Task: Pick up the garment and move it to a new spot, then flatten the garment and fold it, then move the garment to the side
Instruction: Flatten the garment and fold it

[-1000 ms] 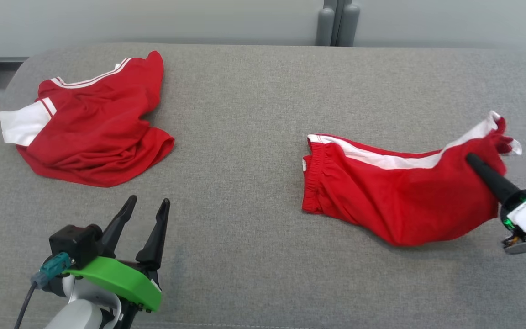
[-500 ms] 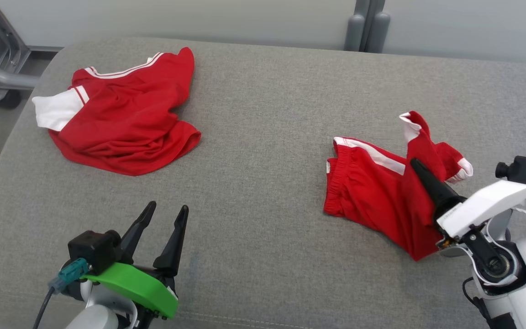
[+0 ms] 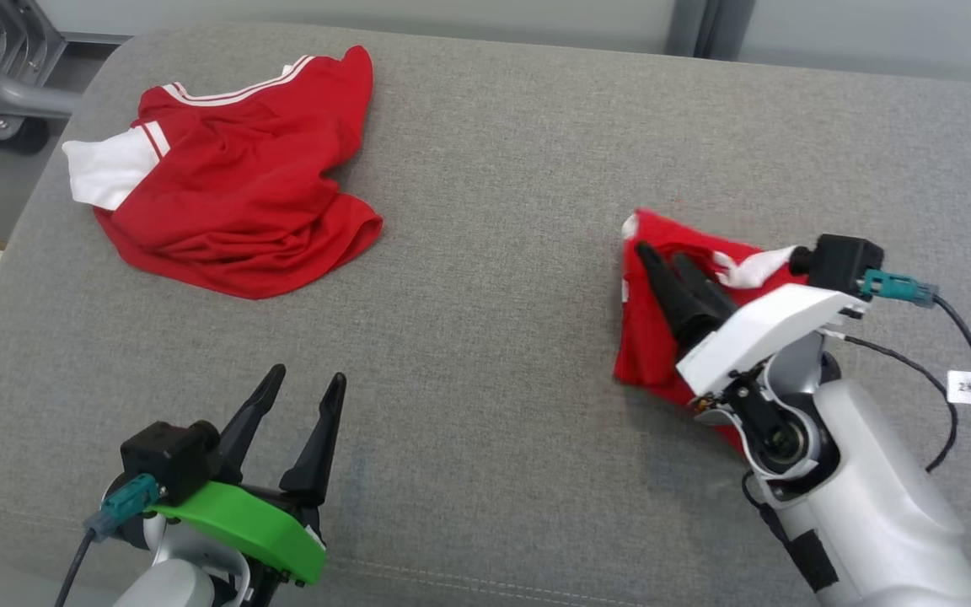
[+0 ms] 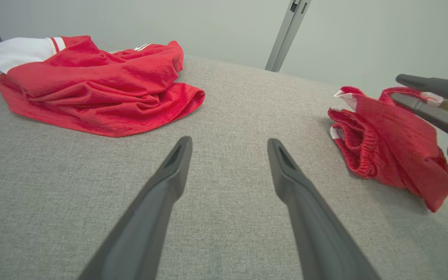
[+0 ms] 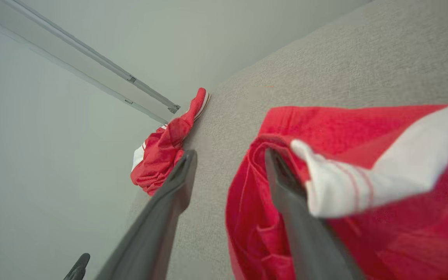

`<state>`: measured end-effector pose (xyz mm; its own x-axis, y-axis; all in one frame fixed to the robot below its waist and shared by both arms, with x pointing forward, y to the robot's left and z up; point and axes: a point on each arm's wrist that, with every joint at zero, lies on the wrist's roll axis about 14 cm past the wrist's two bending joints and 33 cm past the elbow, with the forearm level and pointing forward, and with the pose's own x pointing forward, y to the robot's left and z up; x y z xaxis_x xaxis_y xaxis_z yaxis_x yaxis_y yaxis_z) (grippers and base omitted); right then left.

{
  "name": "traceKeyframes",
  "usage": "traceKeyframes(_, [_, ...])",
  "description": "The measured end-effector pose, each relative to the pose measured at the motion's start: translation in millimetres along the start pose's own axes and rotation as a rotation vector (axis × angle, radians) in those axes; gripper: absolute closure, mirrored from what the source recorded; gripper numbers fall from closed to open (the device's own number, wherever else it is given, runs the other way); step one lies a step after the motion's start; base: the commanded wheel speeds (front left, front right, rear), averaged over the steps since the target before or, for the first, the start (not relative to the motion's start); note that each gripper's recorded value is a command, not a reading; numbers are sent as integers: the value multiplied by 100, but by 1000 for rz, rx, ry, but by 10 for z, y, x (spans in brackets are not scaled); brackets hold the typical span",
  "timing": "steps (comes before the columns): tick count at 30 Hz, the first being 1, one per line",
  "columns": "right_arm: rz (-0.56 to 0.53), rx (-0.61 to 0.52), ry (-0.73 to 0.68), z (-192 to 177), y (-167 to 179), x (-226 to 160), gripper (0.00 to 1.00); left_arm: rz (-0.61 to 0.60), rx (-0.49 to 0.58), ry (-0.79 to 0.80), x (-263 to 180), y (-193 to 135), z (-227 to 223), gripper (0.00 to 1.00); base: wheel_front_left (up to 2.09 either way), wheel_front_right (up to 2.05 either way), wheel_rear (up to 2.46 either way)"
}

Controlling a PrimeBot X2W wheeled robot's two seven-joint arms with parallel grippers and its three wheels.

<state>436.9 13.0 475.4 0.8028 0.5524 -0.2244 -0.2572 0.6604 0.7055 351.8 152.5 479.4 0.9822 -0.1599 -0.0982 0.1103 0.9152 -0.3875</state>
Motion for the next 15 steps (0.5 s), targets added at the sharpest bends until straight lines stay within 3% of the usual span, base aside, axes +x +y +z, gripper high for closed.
traceKeyframes(6, [99,-60,20,-94,328,52,0,-11,12,11,47,6,-16,0,0,0,0])
traceKeyframes(11, [153,-78,-83,154,446,-27,0,-38,17,17,119,-44,-24,0,0,0,0])
traceKeyframes(15, [99,-154,-101,197,234,-136,0,-56,13,17,172,-92,-22,0,0,0,0])
